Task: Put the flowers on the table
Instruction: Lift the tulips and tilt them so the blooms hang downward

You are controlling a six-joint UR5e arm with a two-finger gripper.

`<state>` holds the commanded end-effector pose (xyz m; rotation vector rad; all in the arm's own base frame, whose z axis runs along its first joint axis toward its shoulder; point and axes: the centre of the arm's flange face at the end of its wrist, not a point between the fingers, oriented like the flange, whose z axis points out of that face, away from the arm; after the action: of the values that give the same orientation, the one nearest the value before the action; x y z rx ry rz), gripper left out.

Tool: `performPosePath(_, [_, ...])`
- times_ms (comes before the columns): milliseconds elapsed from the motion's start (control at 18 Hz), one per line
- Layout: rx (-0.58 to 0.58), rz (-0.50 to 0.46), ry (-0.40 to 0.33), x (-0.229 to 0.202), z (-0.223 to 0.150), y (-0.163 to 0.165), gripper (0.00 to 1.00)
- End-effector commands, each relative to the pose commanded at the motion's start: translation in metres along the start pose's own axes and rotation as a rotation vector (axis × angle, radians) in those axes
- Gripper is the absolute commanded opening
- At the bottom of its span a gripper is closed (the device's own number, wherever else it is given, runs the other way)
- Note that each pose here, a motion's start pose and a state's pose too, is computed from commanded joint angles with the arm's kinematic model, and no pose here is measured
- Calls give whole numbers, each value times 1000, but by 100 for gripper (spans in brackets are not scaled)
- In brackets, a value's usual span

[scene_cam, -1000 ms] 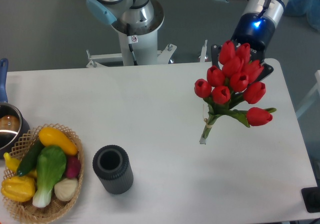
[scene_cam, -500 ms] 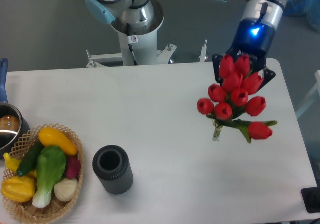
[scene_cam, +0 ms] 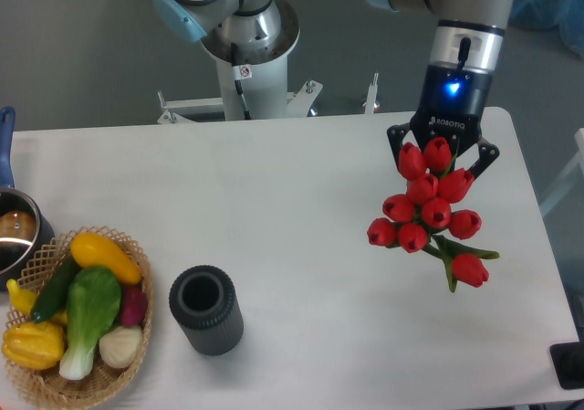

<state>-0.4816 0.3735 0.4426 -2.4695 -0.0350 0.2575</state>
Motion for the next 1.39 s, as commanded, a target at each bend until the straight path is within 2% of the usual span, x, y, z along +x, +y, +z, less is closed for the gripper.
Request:
performPosePath(222, [-181, 55, -10, 18, 38, 8, 33])
performPosePath(333, [-251, 67, -3, 26, 46, 13, 33])
performPosePath(500, [-307, 98, 53, 33, 62, 21, 33])
performPosePath(667, [-460, 147, 75, 39, 72, 38, 33])
performPosePath(889, [-512, 163, 133, 46, 93, 48, 33])
performPosePath(1056, [-622, 196, 174, 54, 107, 56, 33])
performPosePath(1389, [-700, 226, 225, 68, 142, 69, 33])
